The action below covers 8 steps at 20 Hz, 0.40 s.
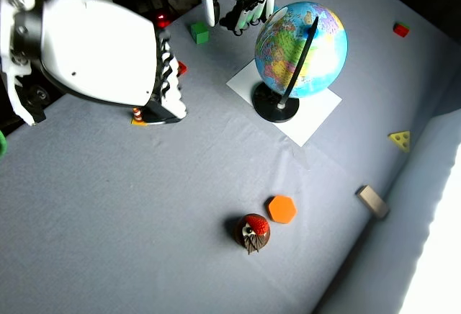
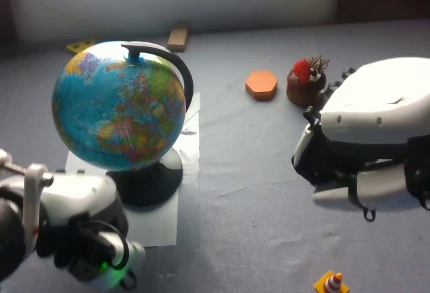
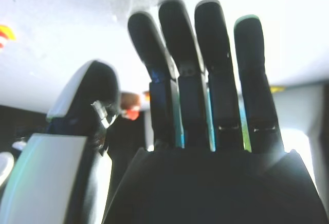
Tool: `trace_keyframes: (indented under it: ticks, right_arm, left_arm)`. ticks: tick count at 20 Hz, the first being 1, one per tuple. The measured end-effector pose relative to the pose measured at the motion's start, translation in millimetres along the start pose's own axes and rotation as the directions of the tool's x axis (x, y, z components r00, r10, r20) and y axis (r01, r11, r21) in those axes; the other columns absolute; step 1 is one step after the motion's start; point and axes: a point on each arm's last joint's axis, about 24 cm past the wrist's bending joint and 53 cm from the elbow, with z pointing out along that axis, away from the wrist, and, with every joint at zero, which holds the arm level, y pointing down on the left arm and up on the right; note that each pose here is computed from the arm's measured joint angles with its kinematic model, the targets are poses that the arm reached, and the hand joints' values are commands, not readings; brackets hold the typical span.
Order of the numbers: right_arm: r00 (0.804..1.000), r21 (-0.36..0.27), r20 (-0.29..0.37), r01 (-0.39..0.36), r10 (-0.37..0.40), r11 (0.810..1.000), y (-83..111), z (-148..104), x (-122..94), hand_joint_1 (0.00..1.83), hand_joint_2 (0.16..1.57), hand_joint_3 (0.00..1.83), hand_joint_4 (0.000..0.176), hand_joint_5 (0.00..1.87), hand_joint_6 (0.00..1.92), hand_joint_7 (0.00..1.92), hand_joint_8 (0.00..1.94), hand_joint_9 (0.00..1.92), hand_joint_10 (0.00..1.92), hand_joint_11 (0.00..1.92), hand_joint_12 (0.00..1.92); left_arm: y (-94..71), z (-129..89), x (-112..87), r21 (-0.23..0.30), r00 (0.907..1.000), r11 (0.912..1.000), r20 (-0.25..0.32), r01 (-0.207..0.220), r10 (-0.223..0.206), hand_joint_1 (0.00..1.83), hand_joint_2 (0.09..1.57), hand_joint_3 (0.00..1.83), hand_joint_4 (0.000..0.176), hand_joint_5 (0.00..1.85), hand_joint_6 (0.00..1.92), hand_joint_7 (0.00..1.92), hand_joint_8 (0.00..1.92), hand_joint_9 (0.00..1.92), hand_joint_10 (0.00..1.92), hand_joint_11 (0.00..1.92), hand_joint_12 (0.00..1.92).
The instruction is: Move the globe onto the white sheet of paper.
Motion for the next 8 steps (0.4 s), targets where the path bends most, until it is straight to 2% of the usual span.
trace_keyframes:
  ticks: [1, 2, 3, 5, 6, 8]
  right_arm:
    - [0.998, -0.009, 0.037, 0.053, -0.053, 0.999, 1.3, -0.4, -6.5, 0.95, 1.05, 0.70, 0.000, 0.64, 1.82, 1.10, 1.90, 1.11, 1.92, 1.13, 1.92]
    - [0.995, -0.015, 0.065, 0.081, -0.080, 0.997, 2.9, -1.1, -10.8, 0.95, 0.91, 0.99, 0.000, 0.69, 1.88, 1.12, 1.93, 1.15, 1.92, 1.19, 1.92]
    - [0.989, -0.021, 0.093, 0.117, -0.115, 0.993, 5.8, -2.2, -14.2, 0.95, 0.87, 1.08, 0.000, 0.71, 1.89, 1.13, 1.94, 1.17, 1.92, 1.22, 1.92]
    - [0.960, -0.032, 0.140, 0.251, -0.244, 0.967, 16.0, -2.0, -10.7, 0.95, 0.86, 1.12, 0.000, 0.72, 1.92, 1.14, 1.94, 1.18, 1.92, 1.25, 1.92]
    - [0.930, -0.036, 0.174, 0.335, -0.324, 0.942, 24.0, -4.1, 0.1, 0.95, 0.86, 1.12, 0.000, 0.72, 1.92, 1.14, 1.94, 1.18, 1.92, 1.26, 1.92]
    - [0.929, -0.039, 0.191, 0.331, -0.318, 0.943, 27.3, -5.1, -1.7, 0.95, 0.86, 1.12, 0.000, 0.72, 1.92, 1.14, 1.94, 1.19, 1.92, 1.26, 1.92]
  left_arm:
    - [-3.8, -1.1, -4.4, 0.009, 0.9999, 1.0000, 0.013, 0.002, -0.002, 0.68, 1.41, 0.00, 0.000, 0.96, 1.90, 1.09, 1.92, 1.14, 1.92, 1.03, 1.92]
    - [-3.6, -1.4, -4.9, 0.007, 0.9999, 1.0000, 0.013, 0.004, -0.004, 0.72, 1.42, 0.00, 0.000, 0.96, 1.92, 1.10, 1.92, 1.15, 1.92, 1.05, 1.92]
    - [-3.6, -2.0, -5.1, 0.004, 0.9999, 0.9999, 0.010, 0.012, -0.012, 0.74, 1.42, 0.00, 0.000, 0.97, 1.92, 1.10, 1.92, 1.16, 1.92, 1.06, 1.92]
    - [-5.8, -3.2, -7.7, 0.006, 0.9998, 0.9999, 0.015, 0.011, -0.011, 0.75, 1.42, 0.00, 0.000, 0.97, 1.92, 1.11, 1.92, 1.18, 1.92, 1.09, 1.92]
    - [-15.0, -7.8, -11.0, 0.030, 0.9996, 0.9995, 0.023, 0.012, -0.013, 0.75, 1.42, 0.00, 0.000, 0.97, 1.92, 1.11, 1.92, 1.19, 1.92, 1.09, 1.92]
    - [-19.0, -10.6, -12.8, 0.037, 0.9996, 0.9993, 0.029, -0.005, 0.004, 0.75, 1.42, 0.00, 0.000, 0.97, 1.92, 1.11, 1.92, 1.19, 1.92, 1.09, 1.92]
